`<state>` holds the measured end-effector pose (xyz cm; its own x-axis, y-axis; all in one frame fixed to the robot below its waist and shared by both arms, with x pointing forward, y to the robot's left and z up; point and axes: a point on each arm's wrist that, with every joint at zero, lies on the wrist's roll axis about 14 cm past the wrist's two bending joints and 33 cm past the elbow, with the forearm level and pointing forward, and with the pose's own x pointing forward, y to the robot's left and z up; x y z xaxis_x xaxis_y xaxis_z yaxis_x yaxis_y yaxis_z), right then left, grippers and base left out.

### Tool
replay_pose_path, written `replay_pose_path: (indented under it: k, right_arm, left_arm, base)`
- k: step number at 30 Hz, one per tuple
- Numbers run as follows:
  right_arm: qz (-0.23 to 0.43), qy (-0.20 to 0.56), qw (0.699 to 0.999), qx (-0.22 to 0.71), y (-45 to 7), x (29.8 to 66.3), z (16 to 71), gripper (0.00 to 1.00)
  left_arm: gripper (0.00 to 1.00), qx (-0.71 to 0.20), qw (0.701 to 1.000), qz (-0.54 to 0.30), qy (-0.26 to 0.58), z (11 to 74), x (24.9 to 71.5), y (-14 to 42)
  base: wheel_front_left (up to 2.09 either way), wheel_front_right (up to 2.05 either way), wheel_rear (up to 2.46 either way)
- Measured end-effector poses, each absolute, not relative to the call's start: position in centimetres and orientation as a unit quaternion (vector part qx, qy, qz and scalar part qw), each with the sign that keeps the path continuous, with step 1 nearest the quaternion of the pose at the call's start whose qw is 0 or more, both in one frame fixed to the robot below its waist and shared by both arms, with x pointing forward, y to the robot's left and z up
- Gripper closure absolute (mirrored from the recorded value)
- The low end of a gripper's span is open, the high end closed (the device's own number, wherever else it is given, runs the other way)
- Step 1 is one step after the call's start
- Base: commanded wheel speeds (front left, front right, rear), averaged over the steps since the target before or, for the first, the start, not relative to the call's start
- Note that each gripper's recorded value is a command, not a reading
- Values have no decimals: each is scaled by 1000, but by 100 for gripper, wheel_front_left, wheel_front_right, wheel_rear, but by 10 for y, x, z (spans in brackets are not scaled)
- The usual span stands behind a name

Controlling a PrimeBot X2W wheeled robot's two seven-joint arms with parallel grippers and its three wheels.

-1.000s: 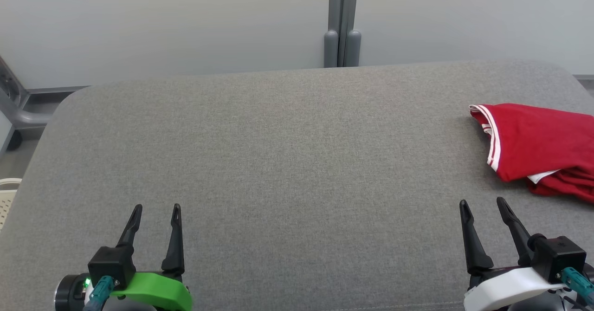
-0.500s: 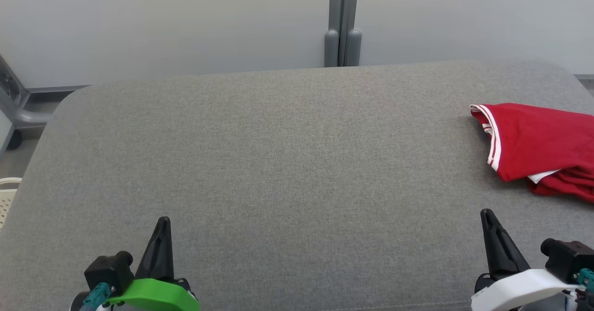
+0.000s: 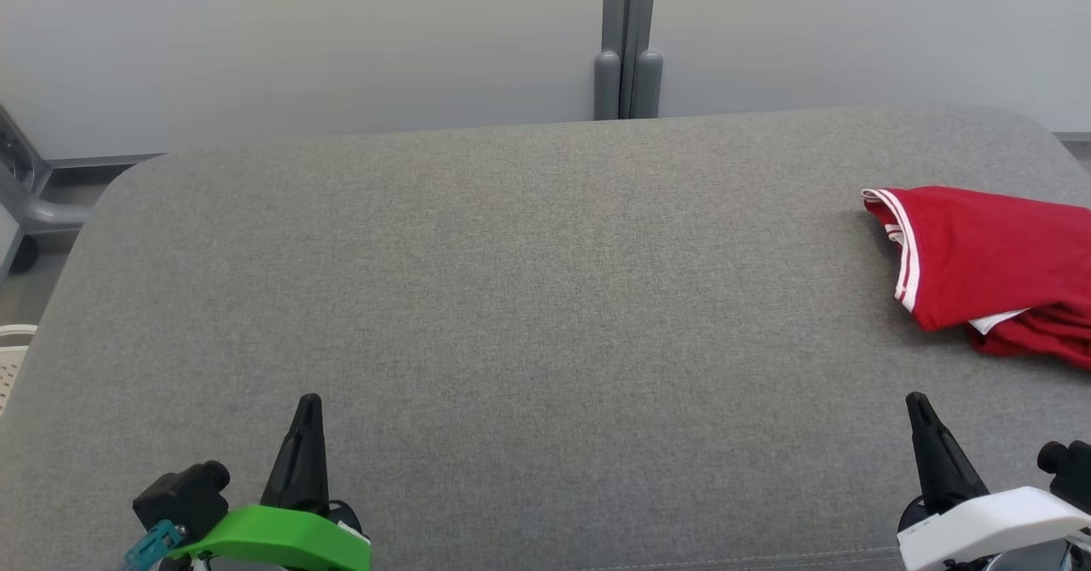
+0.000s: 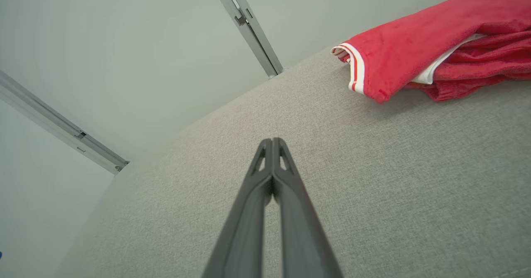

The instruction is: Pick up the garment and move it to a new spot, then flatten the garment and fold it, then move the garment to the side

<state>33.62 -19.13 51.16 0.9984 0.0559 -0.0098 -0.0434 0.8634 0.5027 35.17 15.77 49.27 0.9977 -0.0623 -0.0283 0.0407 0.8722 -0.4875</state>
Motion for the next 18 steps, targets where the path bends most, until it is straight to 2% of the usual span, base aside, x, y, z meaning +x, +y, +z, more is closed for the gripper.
replay_pose_path:
  k: [18]
  right_arm:
    - [2,28,923,384,-210,339,503,100]
  left_arm:
    - [100,-379,925,-23,25,495,353,151]
  base:
    - [0,0,0]
